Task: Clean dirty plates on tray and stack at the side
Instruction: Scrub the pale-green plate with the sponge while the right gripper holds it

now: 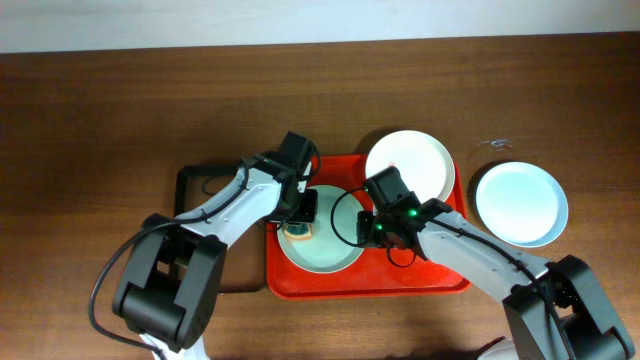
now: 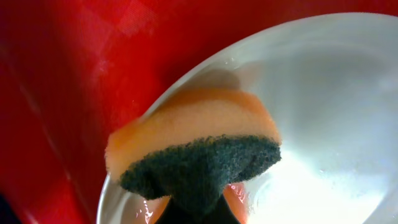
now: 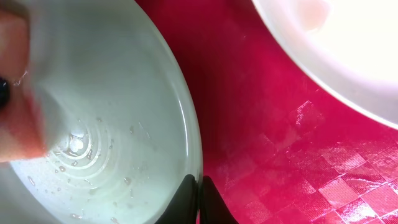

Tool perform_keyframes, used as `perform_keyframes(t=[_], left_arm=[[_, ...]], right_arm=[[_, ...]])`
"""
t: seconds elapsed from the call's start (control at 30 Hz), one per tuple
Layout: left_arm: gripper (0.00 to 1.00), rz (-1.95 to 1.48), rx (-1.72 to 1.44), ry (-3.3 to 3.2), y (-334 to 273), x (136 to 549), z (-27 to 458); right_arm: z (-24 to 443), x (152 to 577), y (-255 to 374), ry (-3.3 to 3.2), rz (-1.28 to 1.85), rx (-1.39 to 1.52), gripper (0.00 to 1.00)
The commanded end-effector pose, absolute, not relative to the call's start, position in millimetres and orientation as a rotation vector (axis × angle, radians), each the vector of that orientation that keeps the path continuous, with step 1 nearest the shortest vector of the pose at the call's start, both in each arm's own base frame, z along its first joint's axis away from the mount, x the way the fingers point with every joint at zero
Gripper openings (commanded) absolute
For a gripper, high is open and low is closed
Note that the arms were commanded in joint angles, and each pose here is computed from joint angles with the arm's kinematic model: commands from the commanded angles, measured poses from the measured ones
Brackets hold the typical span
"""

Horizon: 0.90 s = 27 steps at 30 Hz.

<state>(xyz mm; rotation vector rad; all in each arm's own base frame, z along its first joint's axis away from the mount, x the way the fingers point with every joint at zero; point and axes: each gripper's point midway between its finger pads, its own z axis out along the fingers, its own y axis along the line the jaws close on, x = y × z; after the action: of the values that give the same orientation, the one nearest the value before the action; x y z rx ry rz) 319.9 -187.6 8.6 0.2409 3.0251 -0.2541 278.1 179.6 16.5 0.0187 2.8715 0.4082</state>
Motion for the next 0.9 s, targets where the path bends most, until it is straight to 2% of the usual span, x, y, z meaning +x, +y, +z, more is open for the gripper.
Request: perform_keyframes(t=[0.0,0.07,0.13,0.2,0.27,0.5,0.87], left_arm=[[0.0,-0.35,0.241,3.105,-197.8,307.9,-5.1],[0.0,-0.553,0.354,3.09,-217.8,302.2,4.3],[0.0,-0.75,0.375,2.982,-231.2,322.4,43.9],[0.0,-0.728,0.347,2.897,-223.6,340.5,70.5],[0.0,-0.599,0.324,2.857,-208.1,348.7,84.1],[0.0,-0.336,0.355,3.012,-192.4,309.9,38.3],[0.0,-0.221,0.27,3.058,-171.8,292.0,3.9]], right_arm=[[17.8,279.2,182.9,2.869,0.419,-0.013,0.04],[17.7,279.2,182.7,2.87,0.418,-0.012,0.04],[17.7,279.1,182.7,2.87,0.419,-0.012,0.04],[17.5,278.2,182.9,2.872,0.418,-0.03,0.04],[20.2,272.7,194.4,2.858,0.496,-0.244,0.04],[20.5,273.5,194.8,2.854,0.498,-0.241,0.04],[21.8,278.2,195.3,2.84,0.498,-0.202,0.04]])
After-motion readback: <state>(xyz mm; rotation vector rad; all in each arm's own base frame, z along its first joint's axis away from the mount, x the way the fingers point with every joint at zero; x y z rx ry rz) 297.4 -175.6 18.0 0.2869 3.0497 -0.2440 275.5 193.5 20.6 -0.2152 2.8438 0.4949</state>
